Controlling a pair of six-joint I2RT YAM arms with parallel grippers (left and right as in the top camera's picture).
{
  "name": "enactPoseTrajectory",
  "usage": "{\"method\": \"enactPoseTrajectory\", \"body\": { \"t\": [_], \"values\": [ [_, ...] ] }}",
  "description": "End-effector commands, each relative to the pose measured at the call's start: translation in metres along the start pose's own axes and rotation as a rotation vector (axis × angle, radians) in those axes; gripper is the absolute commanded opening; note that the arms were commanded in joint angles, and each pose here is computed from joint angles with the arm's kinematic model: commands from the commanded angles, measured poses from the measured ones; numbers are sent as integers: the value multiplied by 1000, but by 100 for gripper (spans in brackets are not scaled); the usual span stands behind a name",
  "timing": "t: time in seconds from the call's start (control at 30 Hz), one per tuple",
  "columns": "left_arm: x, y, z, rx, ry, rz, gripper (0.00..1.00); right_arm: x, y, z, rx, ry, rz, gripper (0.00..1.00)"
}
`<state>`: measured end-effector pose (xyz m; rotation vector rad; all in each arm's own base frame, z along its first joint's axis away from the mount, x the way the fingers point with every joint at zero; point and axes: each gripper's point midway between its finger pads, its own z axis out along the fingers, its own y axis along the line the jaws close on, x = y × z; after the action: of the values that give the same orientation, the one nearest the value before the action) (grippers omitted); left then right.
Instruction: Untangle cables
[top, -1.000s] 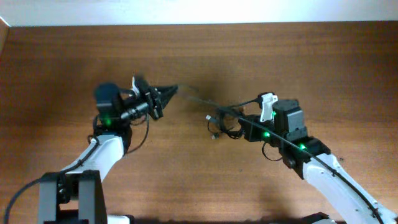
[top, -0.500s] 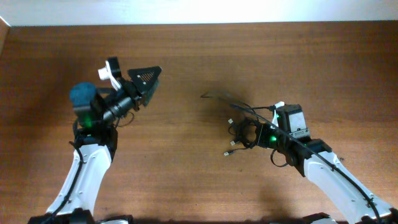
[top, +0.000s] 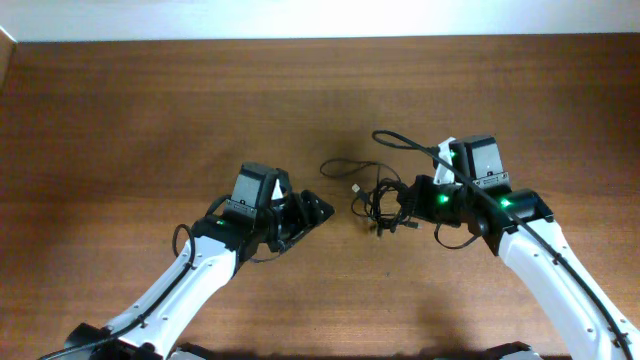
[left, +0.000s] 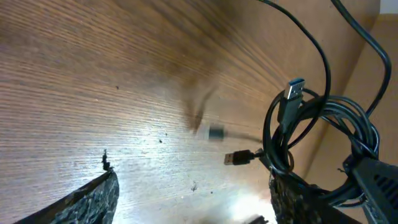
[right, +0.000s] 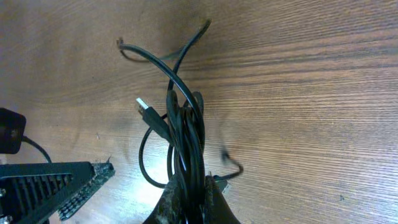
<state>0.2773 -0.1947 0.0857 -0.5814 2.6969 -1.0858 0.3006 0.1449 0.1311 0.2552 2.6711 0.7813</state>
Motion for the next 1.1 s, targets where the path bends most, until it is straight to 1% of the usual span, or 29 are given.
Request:
{"method": "enactPoseTrajectory", "body": {
  "t": [0.0,0.03,0.07,0.1,0.13,0.17,0.2,0.23,0.27,0.3,0.33,0.37,0.4,0.43,0.47,0.5,0.53,0.57,0.6,0.67,0.7,0.77,0.8,0.83,0.9,0.93,0.97,1.0,1.07],
  "values": [
    [-17,-24,-3,79,-75,57,92,12,27,0,-75,33,-194,4],
    [-24,-32,-5,107,-105,77,96,20,36,2,-89,48,-336,4],
    [-29,-32,-4,105,-129,81,97,29,38,5,-85,67,-465,4],
    [-30,-29,1,96,-124,75,97,32,13,5,52,82,-461,4],
    [-27,-24,8,85,-98,66,93,31,-2,4,133,81,-455,4],
    [-22,-22,13,82,-69,46,88,30,-6,3,157,82,-469,4],
    [-13,-18,22,74,-17,-7,66,28,-6,4,161,74,-478,4],
    [4,-16,32,84,84,-104,57,26,-11,4,188,68,-478,4],
    [20,-21,33,120,192,-156,53,26,-12,7,192,76,-476,4],
    [24,-24,31,134,221,-180,52,26,-13,10,195,82,-474,4],
    [25,-29,34,141,207,-155,45,25,-15,14,197,88,-472,4],
    [28,-27,42,100,163,-122,44,26,-14,16,194,90,-470,4],
    [25,-25,49,58,88,-85,46,27,-13,16,184,95,-467,4],
    [19,-23,54,19,5,-55,51,29,-10,17,162,104,-465,4],
    [13,-26,57,3,-73,-19,52,31,-7,17,141,113,-464,4],
    [12,-34,59,20,-105,8,53,32,-6,17,139,114,-463,4],
    [6,-40,59,33,-161,27,58,32,-6,17,139,114,-464,4],
    [-3,-41,58,30,-209,29,60,33,-5,17,137,116,-467,4],
    [-8,-41,57,28,-237,30,56,35,-3,18,134,120,-476,4],
    [-14,-43,65,46,-256,35,52,42,3,20,124,133,-503,4],
    [-12,-44,74,63,-230,38,51,43,5,21,123,135,-509,4],
    [-6,-45,88,94,-180,45,51,43,5,21,123,135,-508,4],
    [-4,-38,95,80,-163,0,51,43,5,21,123,135,-508,4],
    [-3,-33,99,71,-154,-27,53,43,5,21,123,136,-508,4],
    [1,-37,102,93,-126,-30,52,43,5,21,123,135,-508,4],
    [2,-42,102,112,-122,-23,44,43,5,21,123,135,-508,4],
    [4,-43,102,118,-110,-20,14,43,5,21,124,135,-509,4],
    [1,-42,101,118,-117,-25,0,44,4,21,125,137,-508,4],
    [-20,-42,86,164,-102,-69,0,43,4,21,128,136,-507,4]
  ]
}}
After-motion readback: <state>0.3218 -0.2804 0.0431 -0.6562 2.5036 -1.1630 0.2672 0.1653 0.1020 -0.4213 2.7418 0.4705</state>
